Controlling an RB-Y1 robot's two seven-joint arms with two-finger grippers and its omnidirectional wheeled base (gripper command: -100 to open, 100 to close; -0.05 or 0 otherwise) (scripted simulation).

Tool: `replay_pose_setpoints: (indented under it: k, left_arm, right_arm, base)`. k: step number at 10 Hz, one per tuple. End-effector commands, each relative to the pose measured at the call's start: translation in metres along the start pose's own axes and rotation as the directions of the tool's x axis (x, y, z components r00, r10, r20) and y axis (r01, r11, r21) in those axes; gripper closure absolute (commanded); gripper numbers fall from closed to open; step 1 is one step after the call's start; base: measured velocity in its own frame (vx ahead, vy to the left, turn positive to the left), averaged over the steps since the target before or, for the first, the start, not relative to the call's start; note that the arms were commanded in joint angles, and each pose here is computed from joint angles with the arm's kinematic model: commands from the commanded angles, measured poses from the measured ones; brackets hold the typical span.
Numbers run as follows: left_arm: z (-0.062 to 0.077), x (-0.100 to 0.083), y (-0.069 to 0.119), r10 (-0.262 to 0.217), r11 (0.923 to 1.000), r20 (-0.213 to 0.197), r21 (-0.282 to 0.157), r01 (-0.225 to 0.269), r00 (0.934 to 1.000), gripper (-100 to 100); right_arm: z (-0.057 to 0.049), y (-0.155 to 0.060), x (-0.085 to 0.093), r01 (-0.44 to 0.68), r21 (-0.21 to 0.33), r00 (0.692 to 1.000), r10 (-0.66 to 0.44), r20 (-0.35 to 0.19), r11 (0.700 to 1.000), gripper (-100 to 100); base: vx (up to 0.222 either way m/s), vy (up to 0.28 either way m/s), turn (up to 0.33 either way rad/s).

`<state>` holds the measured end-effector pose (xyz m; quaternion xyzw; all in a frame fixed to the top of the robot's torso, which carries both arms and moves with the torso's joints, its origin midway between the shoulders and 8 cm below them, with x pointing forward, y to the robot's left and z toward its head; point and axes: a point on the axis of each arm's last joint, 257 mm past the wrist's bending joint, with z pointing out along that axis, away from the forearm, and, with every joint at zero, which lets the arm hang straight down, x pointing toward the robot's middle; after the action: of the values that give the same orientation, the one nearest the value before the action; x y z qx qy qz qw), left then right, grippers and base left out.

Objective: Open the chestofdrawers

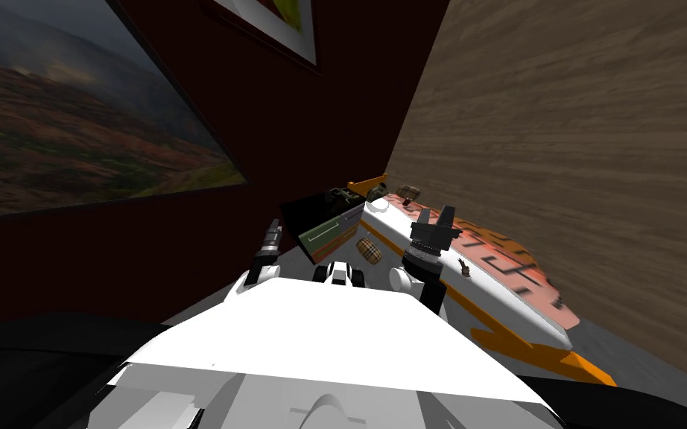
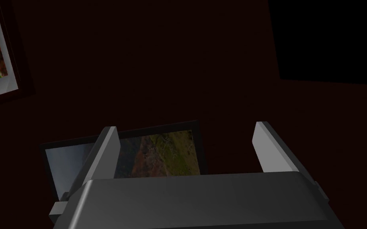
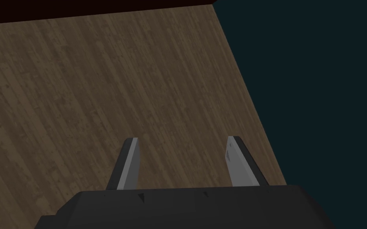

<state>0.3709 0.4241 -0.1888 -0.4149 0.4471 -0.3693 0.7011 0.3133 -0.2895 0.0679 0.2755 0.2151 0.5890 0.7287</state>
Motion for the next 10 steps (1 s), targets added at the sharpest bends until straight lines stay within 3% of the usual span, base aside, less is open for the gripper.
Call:
replay_pose_setpoints:
  k: [1, 5, 9, 10]
  left_arm:
    - [-0.004, -0.007, 0.021, 0.013, 0.9991, 0.008, -0.04, -0.012, 0.9999, -100]
    - [-0.016, -0.022, 0.062, 0.032, 0.992, 0.028, -0.123, -0.028, 0.9991, -100]
    - [-0.035, -0.037, 0.106, 0.04, 0.9756, 0.062, -0.218, -0.025, 0.9973, -100]
    - [-0.036, -0.037, 0.108, 0.04, 0.9747, 0.062, -0.222, -0.025, 0.9973, -100]
  right_arm:
    - [0.0, 0.0, 0.0, 0.0, 0.0, 1.0, 0.0, 0.0, 1.0, 0]
    - [0.0, 0.0, 0.0, 0.0, 0.0, 1.0, 0.0, 0.0, 1.0, 0]
    - [0.0, 0.0, 0.0, 0.0, 0.0, 1.0, 0.0, 0.0, 1.0, 0]
    - [0.0, 0.0, 0.0, 0.0, 0.0, 1.0, 0.0, 0.0, 1.0, 0]
  base:
    - [0.063, -0.069, 0.075]
    - [0.081, -0.128, 0.072]
    - [0.086, -0.147, 0.095]
    - [0.054, -0.092, 0.064]
